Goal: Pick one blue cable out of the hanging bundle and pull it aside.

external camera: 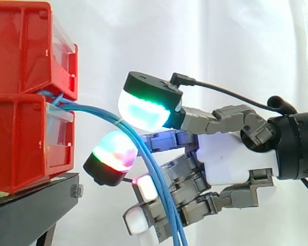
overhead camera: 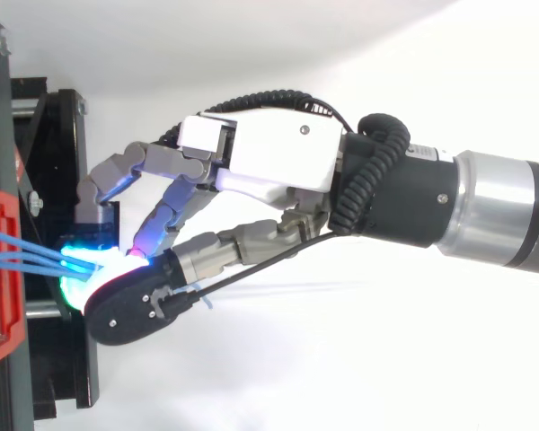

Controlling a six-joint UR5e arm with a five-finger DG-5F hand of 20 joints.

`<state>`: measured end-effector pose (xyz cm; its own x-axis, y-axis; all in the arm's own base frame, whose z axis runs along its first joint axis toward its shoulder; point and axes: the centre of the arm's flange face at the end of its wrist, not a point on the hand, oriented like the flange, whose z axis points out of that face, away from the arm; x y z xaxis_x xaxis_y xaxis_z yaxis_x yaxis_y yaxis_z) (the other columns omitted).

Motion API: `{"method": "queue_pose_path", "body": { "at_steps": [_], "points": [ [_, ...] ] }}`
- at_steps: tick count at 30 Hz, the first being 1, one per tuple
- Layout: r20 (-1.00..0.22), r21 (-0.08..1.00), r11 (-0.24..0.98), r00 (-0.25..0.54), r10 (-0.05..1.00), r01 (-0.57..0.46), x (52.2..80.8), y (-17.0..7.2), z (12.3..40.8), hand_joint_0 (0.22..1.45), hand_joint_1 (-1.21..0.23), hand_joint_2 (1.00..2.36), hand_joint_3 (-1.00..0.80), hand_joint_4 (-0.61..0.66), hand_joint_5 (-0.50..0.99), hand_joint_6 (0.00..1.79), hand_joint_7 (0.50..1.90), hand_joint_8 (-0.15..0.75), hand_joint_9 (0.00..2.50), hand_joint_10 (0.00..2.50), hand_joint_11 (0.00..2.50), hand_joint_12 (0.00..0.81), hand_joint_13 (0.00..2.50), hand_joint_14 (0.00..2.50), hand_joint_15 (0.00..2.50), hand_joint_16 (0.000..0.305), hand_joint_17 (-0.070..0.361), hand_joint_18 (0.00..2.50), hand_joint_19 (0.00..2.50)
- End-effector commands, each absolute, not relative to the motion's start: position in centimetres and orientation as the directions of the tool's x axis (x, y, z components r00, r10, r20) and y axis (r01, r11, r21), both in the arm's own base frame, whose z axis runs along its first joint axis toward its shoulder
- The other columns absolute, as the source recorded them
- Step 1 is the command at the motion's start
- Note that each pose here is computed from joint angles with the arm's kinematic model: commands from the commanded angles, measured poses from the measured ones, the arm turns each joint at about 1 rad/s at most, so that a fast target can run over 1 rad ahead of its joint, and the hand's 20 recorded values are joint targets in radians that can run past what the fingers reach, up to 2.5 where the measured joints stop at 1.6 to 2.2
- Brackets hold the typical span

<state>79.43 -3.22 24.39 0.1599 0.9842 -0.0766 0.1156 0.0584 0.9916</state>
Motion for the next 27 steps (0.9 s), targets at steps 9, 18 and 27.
{"method": "queue_pose_path", "body": {
  "at_steps": [9,18,27],
  "points": [
    [-0.078,0.991,0.059,0.155,0.985,0.123,79.36,-3.5,24.36,0.58,-0.71,1.02,-0.13,-0.01,-0.09,0.9,1.09,0.271,1.16,0.02,0.62,0.3,0.93,0.02,0.53,0.049,0.111,0.72,0.43],
    [-0.082,0.989,0.061,0.152,0.985,0.137,79.19,-3.62,24.23,0.74,-0.85,1.02,-0.03,-0.25,-0.15,0.98,1.23,0.232,1.03,0.02,0.64,0.263,0.87,0.02,0.52,0.043,0.098,0.66,0.42],
    [-0.085,0.986,0.063,0.143,0.986,0.152,79.04,-3.68,24.16,0.82,-0.88,1.0,-0.5,-0.3,-0.13,0.98,1.2,0.187,1.03,0.02,0.61,0.245,0.85,0.02,0.5,0.039,0.088,0.65,0.38]
  ]
}}
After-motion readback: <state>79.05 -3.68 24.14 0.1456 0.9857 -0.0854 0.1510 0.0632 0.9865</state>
